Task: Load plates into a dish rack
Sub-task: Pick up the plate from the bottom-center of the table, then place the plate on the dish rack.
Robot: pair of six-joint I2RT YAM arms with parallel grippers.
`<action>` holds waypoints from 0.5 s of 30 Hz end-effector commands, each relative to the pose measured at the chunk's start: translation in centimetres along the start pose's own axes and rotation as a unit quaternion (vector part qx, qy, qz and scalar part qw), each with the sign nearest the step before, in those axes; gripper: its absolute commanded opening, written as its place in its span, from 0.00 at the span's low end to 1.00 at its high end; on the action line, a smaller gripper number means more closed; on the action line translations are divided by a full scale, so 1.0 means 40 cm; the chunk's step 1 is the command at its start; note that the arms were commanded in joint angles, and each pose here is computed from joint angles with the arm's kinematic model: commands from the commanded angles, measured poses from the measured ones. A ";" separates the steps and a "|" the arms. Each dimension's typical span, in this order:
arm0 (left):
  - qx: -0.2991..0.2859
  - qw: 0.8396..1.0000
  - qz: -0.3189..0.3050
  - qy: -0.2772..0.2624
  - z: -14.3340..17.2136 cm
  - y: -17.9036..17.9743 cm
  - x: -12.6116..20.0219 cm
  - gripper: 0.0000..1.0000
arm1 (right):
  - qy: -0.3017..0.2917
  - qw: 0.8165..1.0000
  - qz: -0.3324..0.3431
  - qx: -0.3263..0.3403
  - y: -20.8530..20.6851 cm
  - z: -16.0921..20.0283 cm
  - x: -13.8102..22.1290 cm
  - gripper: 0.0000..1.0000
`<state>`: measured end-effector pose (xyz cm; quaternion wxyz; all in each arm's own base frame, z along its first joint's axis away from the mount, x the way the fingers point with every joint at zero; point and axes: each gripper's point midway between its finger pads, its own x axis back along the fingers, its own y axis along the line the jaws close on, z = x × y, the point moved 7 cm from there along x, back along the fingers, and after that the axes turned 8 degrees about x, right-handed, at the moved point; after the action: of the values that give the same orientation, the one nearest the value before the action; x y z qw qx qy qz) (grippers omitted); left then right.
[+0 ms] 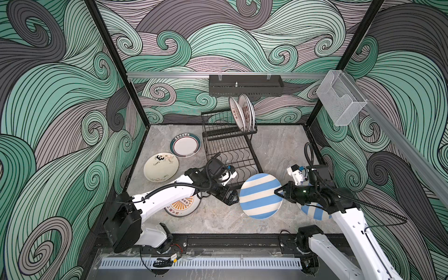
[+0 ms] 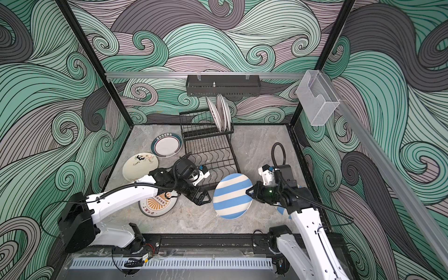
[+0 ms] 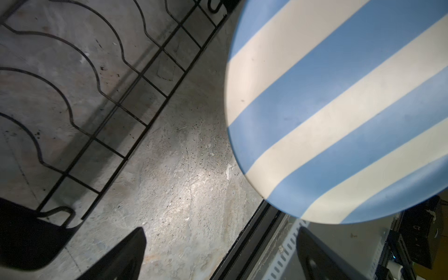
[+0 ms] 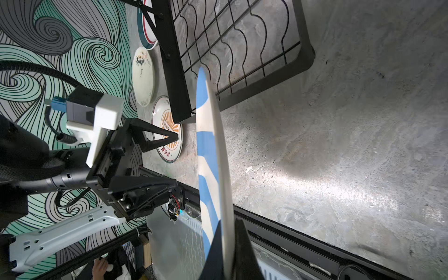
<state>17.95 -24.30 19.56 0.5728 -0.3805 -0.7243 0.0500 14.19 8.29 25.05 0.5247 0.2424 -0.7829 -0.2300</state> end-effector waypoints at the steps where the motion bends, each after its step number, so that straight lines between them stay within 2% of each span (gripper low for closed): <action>1: 0.031 0.999 0.014 -0.017 -0.011 0.019 0.068 0.99 | -0.018 0.999 0.005 0.049 0.040 -0.043 0.048 0.00; 5: 0.070 0.994 0.001 -0.081 -0.019 0.101 0.126 0.99 | -0.081 0.990 0.010 0.114 0.122 -0.152 0.128 0.00; 9: 0.139 0.979 -0.029 -0.147 -0.030 0.179 0.176 0.99 | -0.160 0.973 -0.018 0.167 0.217 -0.267 0.196 0.00; 11: 0.163 0.970 -0.031 -0.175 -0.035 0.198 0.192 0.99 | -0.182 0.962 -0.037 0.198 0.272 -0.315 0.207 0.00; 15: 0.196 0.958 -0.025 -0.208 -0.041 0.221 0.189 0.99 | -0.187 0.943 -0.040 0.274 0.392 -0.393 0.182 0.00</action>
<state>22.50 -14.24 21.06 0.4998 -0.2392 -0.8036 0.2171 22.53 11.97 42.90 0.3248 0.3342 -0.8778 -0.1111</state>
